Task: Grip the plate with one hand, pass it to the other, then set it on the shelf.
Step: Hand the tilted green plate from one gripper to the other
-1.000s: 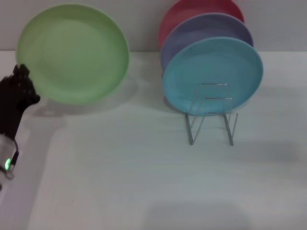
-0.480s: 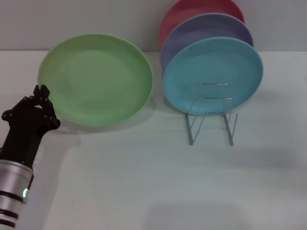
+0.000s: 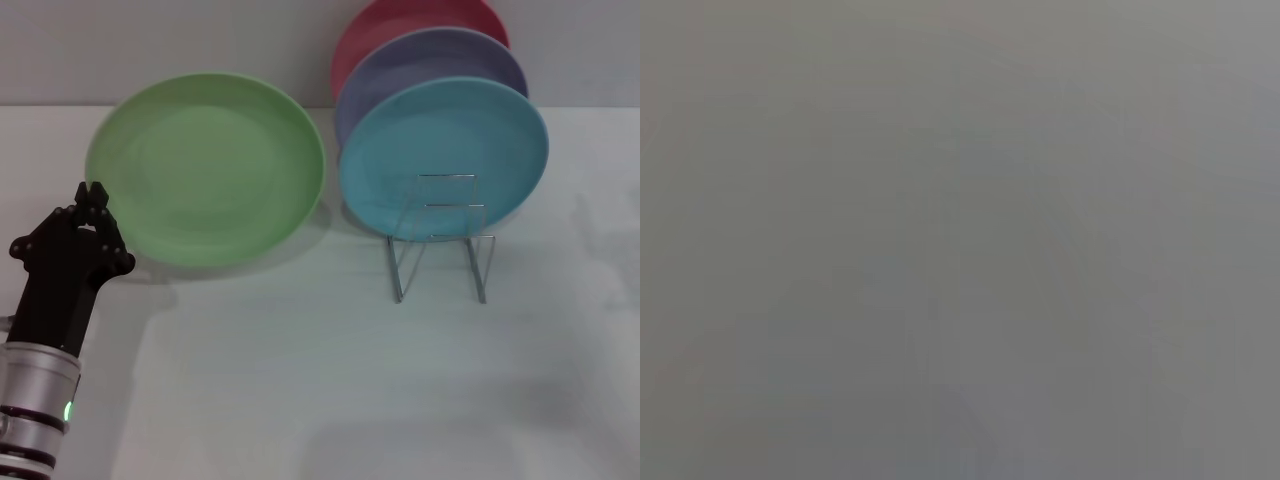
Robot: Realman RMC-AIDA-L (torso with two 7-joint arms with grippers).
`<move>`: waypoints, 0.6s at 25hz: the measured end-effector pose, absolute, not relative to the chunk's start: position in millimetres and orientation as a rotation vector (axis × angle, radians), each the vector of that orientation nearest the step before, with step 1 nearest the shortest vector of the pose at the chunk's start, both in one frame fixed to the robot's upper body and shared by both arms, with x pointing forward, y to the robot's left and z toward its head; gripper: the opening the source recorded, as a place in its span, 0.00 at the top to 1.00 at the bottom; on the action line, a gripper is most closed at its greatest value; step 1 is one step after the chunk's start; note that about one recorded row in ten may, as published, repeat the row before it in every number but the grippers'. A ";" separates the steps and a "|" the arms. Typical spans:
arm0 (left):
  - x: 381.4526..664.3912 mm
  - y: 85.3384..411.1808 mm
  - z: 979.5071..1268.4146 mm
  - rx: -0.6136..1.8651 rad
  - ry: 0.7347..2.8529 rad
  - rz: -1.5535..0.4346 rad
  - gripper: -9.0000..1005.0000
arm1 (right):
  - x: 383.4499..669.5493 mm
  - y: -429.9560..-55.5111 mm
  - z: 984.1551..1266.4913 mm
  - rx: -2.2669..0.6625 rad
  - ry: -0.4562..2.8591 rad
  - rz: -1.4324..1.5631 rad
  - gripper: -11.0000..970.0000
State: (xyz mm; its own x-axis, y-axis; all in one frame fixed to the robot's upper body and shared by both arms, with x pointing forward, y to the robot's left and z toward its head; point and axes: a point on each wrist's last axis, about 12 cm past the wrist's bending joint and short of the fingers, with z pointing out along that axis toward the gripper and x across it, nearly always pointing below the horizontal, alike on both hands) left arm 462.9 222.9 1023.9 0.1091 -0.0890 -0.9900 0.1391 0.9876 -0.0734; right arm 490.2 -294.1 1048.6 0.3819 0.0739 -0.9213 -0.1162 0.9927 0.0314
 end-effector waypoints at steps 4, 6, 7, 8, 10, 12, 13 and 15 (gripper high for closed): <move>459.6 225.8 1023.2 0.028 1.452 -0.143 0.96 | 478.8 -266.5 1040.8 -0.055 1.205 0.154 0.25; 458.5 226.3 1022.9 0.022 1.454 -0.138 0.96 | 475.1 -252.9 1038.7 -0.067 1.221 0.178 0.25; 458.1 226.1 1022.9 0.022 1.454 -0.138 0.96 | 473.4 -245.3 1038.1 -0.075 1.229 0.189 0.25; 457.7 225.9 1022.9 0.024 1.455 -0.134 0.96 | 471.7 -237.1 1037.9 -0.081 1.236 0.199 0.25; 456.7 224.9 1022.4 0.041 1.456 -0.124 0.96 | 467.7 -222.7 1038.3 -0.098 1.245 0.215 0.25; 455.4 223.2 1021.7 0.063 1.458 -0.115 0.96 | 463.4 -211.0 1039.5 -0.116 1.247 0.236 0.25; 454.7 222.6 1021.4 0.069 1.459 -0.114 0.96 | 461.6 -206.7 1040.0 -0.122 1.247 0.247 0.25; 453.9 222.3 1021.1 0.077 1.460 -0.108 0.96 | 458.1 -198.5 1041.0 -0.134 1.249 0.267 0.25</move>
State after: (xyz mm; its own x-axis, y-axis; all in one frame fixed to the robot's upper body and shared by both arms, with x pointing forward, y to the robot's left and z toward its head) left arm 453.9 222.3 1021.1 0.1070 -0.0261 -0.9939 0.1202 0.9927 -0.0131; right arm 458.1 -198.5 1041.0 0.2903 0.1268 -0.9485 -0.2720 0.9612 0.0452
